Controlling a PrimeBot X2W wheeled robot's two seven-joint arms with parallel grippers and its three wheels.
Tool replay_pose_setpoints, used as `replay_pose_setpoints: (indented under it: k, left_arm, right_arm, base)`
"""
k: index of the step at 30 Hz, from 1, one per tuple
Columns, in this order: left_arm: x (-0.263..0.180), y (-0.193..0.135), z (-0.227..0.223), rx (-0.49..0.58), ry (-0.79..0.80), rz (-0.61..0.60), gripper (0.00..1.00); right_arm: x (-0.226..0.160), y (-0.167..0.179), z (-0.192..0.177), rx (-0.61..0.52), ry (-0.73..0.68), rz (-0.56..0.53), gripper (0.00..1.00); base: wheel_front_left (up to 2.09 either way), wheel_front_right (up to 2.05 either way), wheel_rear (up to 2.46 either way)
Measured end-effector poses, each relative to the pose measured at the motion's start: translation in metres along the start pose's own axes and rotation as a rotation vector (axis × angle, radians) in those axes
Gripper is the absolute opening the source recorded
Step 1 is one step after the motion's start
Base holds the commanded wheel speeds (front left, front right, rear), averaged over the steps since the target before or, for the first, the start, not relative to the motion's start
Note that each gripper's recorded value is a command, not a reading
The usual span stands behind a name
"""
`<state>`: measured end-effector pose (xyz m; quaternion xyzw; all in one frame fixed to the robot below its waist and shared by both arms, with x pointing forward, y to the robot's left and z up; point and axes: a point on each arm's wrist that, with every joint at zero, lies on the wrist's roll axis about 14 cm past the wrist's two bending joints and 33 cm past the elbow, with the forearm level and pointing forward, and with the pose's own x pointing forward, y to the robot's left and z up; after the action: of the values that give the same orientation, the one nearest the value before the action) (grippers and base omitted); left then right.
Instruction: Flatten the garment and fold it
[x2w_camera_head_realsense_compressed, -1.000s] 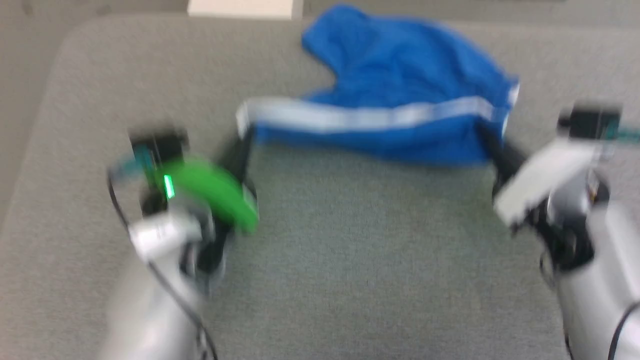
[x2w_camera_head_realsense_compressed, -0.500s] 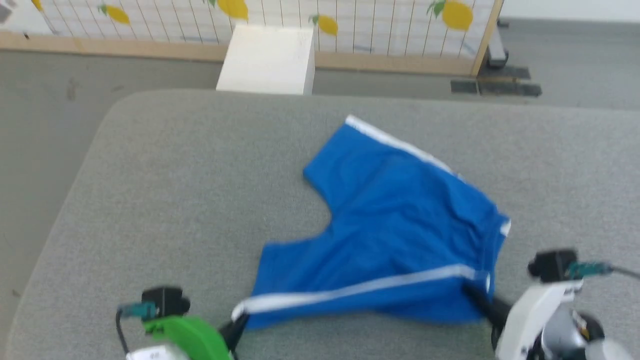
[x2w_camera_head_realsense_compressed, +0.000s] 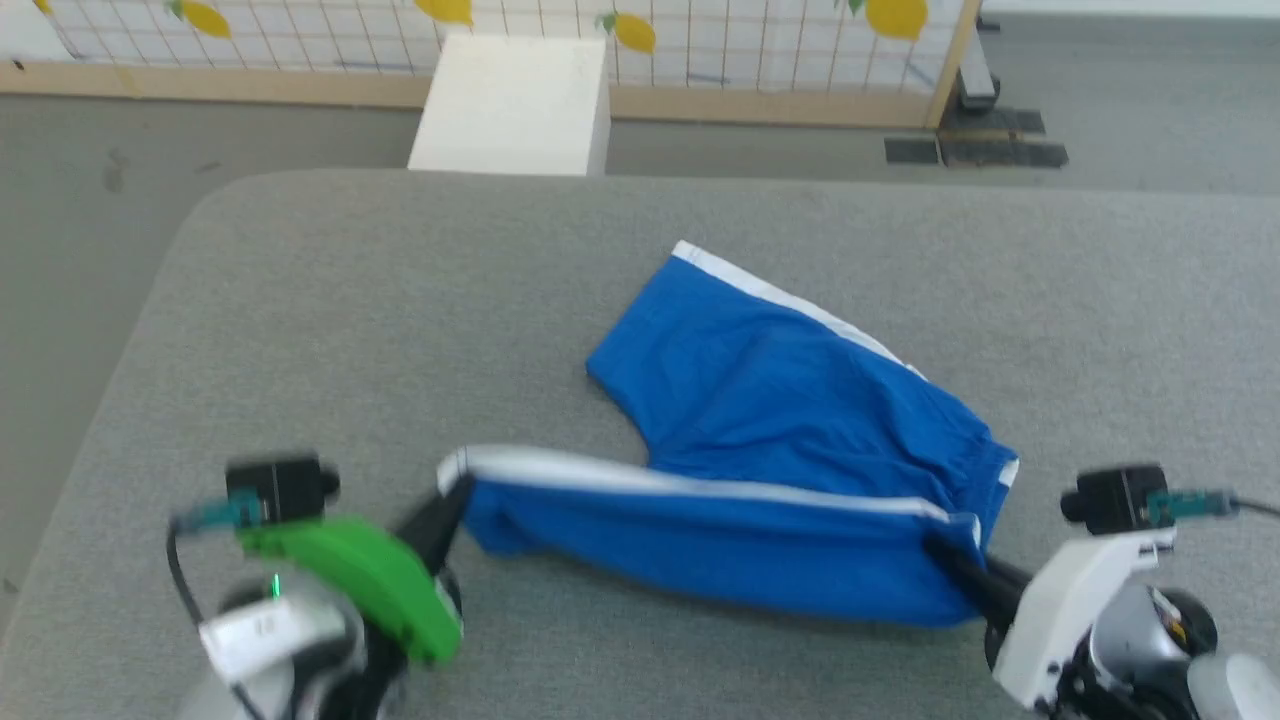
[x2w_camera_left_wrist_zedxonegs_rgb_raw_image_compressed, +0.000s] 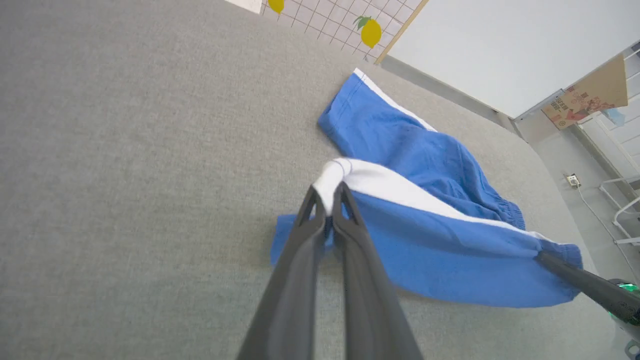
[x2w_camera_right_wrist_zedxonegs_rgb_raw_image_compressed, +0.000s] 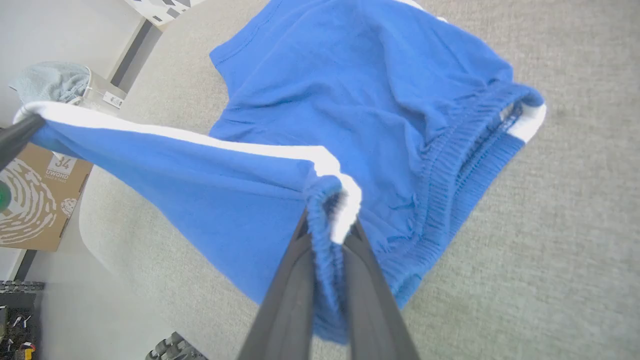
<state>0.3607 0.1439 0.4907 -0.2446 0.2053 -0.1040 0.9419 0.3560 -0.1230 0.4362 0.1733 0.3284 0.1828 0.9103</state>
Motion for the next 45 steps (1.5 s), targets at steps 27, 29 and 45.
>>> replay_pose_setpoints:
  k: [27, 29, 45]
  left_arm:
    - [0.247, -0.047, 0.023, 0.272, 0.070, -0.185, 0.00]
    - [0.257, -0.046, 0.013, 0.286, 0.101, -0.179, 0.00]
    - [0.299, -0.034, -0.032, 0.300, 0.260, -0.089, 1.00]
  right_arm:
    - [0.074, -0.068, 0.037, 0.103, -0.054, -0.136, 0.00]
    - [0.075, -0.072, 0.034, 0.112, -0.050, -0.146, 0.00]
    - [0.080, -0.088, 0.025, 0.142, -0.038, -0.185, 0.00]
  base:
    - [0.00, 0.00, 0.00]
    - [0.00, 0.00, 0.00]
    - [0.00, 0.00, 0.00]
